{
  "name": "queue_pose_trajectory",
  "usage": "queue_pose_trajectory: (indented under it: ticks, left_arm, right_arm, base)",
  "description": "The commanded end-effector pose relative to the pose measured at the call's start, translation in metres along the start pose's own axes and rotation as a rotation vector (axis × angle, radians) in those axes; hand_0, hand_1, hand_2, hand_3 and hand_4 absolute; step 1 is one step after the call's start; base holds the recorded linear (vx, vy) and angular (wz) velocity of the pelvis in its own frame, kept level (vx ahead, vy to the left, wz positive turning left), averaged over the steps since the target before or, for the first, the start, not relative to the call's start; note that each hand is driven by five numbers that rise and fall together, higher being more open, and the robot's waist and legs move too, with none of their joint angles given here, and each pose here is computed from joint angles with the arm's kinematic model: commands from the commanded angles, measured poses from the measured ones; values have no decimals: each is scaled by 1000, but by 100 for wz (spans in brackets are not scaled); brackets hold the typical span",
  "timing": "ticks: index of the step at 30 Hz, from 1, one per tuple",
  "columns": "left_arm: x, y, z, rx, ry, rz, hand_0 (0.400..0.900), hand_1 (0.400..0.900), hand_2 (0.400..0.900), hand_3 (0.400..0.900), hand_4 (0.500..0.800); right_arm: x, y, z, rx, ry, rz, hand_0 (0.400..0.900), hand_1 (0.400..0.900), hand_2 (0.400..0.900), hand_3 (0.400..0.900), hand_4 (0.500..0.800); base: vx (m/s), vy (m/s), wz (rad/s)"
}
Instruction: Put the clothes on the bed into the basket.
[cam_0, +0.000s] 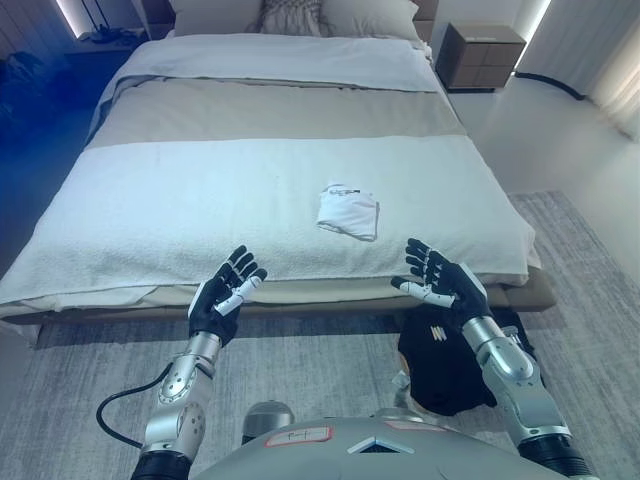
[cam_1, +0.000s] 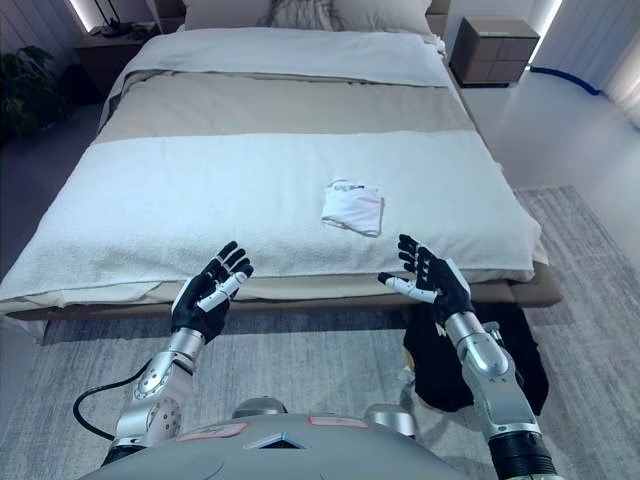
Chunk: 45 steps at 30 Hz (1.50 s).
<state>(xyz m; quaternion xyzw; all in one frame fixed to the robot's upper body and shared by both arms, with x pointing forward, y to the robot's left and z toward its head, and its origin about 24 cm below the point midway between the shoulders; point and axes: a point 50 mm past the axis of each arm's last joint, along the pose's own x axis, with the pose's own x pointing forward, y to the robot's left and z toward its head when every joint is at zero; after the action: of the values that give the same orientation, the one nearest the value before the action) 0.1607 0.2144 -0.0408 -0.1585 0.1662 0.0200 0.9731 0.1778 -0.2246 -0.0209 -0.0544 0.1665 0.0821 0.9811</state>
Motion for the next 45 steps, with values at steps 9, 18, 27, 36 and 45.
queue_pose_trajectory:
  ticks: [9, 18, 27, 36, 45]
  left_arm:
    - [9, -10, 50, 71, -263, -88, 900, 900, 900, 900, 800]
    - [12, -12, 52, 70, -270, -92, 900, 900, 900, 900, 800]
    - [18, -23, 53, 44, -282, -118, 900, 900, 900, 900, 800]
    - [22, -31, 54, 20, -286, -139, 900, 900, 900, 900, 800]
    - [34, -52, 59, 8, -291, -209, 900, 900, 900, 900, 800]
  right_arm:
    - [18, -12, 60, -68, -292, -12, 900, 900, 900, 900, 800]
    - [22, -14, 68, -79, -320, -18, 900, 900, 900, 900, 800]
    - [28, -18, 77, -90, -352, -43, 900, 900, 900, 900, 800]
    - [28, -23, 85, -93, -384, -86, 900, 900, 900, 900, 800]
    - [28, -36, 91, -86, -414, -175, 900, 900, 900, 900, 800]
  base:
    - [1, -20, 0]
    - [7, -60, -3]
    - [23, -86, -1]
    - [25, -125, -2]
    - [68, 40, 6]
